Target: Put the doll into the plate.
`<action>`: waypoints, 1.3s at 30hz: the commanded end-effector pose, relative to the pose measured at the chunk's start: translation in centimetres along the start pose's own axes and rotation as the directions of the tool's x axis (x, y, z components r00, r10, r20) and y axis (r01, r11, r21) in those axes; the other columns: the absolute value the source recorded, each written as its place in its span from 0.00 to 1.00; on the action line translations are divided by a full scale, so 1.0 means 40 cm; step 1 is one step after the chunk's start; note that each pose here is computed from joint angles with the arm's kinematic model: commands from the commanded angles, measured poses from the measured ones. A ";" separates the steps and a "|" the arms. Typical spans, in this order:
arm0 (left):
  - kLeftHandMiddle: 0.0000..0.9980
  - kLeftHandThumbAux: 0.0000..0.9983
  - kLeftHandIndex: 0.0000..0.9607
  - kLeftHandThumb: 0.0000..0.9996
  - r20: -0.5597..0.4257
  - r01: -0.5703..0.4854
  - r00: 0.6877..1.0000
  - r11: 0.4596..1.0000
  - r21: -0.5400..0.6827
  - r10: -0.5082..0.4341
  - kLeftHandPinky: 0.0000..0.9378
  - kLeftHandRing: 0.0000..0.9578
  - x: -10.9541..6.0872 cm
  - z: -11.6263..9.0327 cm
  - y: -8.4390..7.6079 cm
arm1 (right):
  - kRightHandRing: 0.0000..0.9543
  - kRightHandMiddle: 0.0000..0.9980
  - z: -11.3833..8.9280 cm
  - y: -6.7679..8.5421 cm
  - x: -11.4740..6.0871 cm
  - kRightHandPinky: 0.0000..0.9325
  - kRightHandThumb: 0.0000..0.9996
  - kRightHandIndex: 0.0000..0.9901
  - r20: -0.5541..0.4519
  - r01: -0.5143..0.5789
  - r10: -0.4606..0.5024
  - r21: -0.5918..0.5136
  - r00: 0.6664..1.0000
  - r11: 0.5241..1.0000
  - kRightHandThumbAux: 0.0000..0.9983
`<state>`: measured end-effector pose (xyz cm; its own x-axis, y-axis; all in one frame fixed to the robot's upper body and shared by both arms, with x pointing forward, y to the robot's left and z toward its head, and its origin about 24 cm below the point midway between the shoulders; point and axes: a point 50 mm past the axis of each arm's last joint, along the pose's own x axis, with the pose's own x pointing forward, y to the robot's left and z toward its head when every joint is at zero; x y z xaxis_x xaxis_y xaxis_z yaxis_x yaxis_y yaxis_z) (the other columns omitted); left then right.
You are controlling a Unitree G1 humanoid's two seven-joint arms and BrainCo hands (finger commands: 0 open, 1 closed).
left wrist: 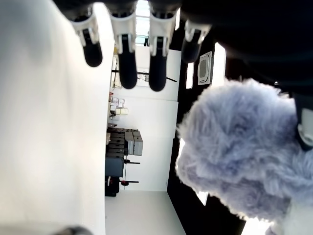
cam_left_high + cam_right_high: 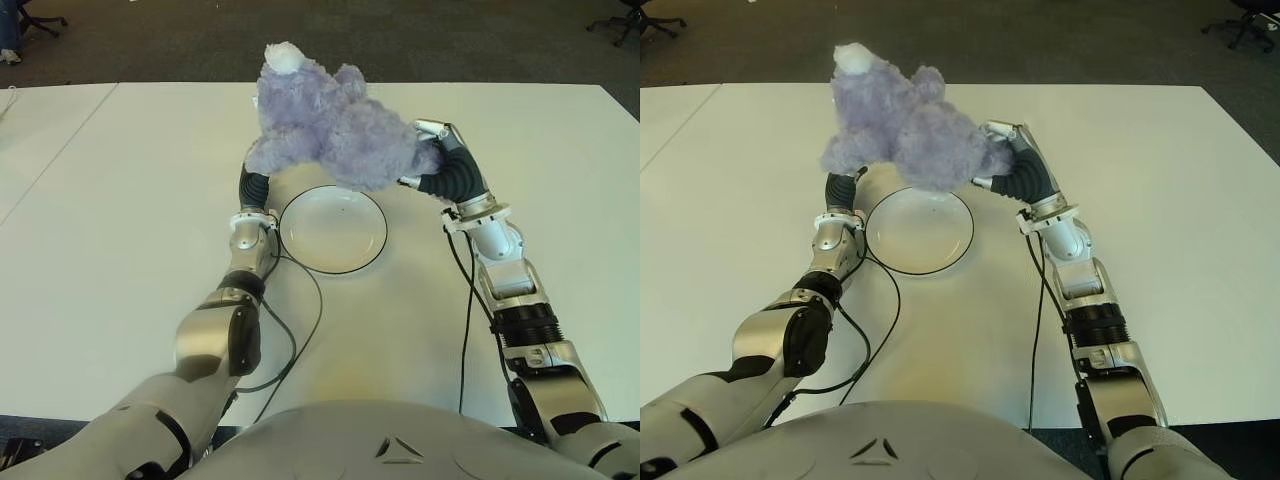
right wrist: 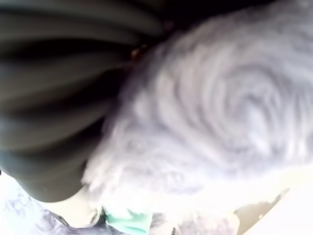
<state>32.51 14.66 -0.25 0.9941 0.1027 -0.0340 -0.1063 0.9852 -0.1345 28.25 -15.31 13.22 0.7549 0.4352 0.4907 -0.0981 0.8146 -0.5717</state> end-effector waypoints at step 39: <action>0.17 0.44 0.06 0.00 -0.425 -0.057 0.903 0.998 0.039 0.068 0.09 0.17 -0.228 -0.250 0.017 | 0.90 0.87 -0.137 0.157 -0.189 0.94 0.42 0.77 -0.367 -0.283 0.267 0.008 0.891 0.959 0.71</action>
<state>32.46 14.31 -0.23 0.9937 0.1085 -0.0284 -0.1107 0.9898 -0.0896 26.30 -15.30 4.95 0.8707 0.4448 0.2100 -0.2160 0.7294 -0.6491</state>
